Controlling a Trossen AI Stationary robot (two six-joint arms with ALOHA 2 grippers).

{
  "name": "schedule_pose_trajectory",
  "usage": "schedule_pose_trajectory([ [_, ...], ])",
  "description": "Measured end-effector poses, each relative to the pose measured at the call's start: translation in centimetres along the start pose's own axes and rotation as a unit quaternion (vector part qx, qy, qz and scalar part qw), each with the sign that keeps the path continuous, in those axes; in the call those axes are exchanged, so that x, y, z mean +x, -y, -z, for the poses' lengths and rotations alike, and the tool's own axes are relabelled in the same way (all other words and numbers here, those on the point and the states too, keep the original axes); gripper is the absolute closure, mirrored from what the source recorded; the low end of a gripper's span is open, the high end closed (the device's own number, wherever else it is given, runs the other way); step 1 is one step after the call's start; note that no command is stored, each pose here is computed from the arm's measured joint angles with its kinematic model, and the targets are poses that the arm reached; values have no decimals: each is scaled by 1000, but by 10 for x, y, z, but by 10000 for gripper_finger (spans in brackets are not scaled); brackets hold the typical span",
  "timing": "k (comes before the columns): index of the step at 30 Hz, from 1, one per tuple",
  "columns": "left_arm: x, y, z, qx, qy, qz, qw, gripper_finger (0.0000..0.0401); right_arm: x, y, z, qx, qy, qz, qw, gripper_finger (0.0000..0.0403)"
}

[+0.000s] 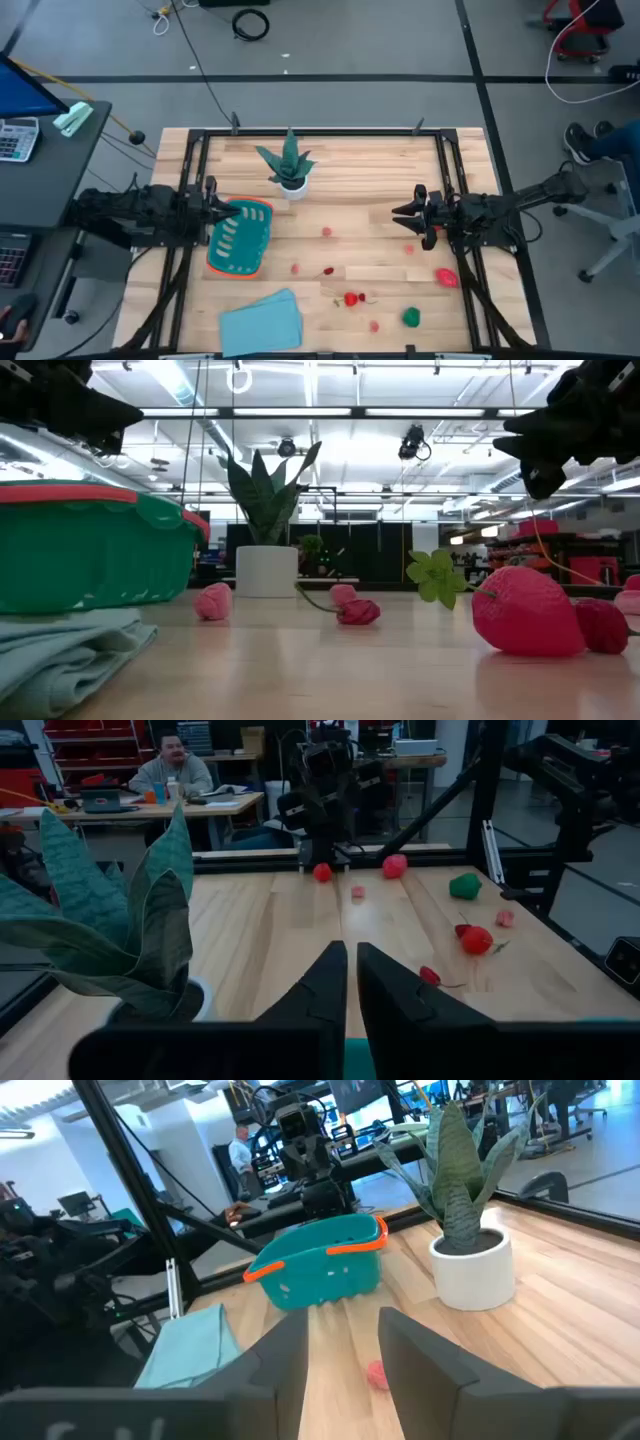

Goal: Pick and placing Produce into tupperware

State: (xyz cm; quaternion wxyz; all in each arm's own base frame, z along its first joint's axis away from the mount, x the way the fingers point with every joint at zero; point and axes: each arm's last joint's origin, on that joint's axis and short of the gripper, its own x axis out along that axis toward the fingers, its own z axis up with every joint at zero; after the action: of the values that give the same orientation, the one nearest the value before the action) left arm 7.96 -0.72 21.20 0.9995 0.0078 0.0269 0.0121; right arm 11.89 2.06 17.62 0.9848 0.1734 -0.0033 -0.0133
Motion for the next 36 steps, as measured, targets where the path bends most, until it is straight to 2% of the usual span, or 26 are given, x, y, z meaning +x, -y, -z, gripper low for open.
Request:
schedule_pose_trajectory([
  [8,0,0,0,0,0,0,1000,378,0,0,0,0,0,0,1000,270],
  [20,0,0,0,0,0,0,1000,365,0,0,0,0,0,0,1000,270],
  [36,0,0,0,0,0,0,1000,375,0,0,0,0,0,0,1000,270],
])
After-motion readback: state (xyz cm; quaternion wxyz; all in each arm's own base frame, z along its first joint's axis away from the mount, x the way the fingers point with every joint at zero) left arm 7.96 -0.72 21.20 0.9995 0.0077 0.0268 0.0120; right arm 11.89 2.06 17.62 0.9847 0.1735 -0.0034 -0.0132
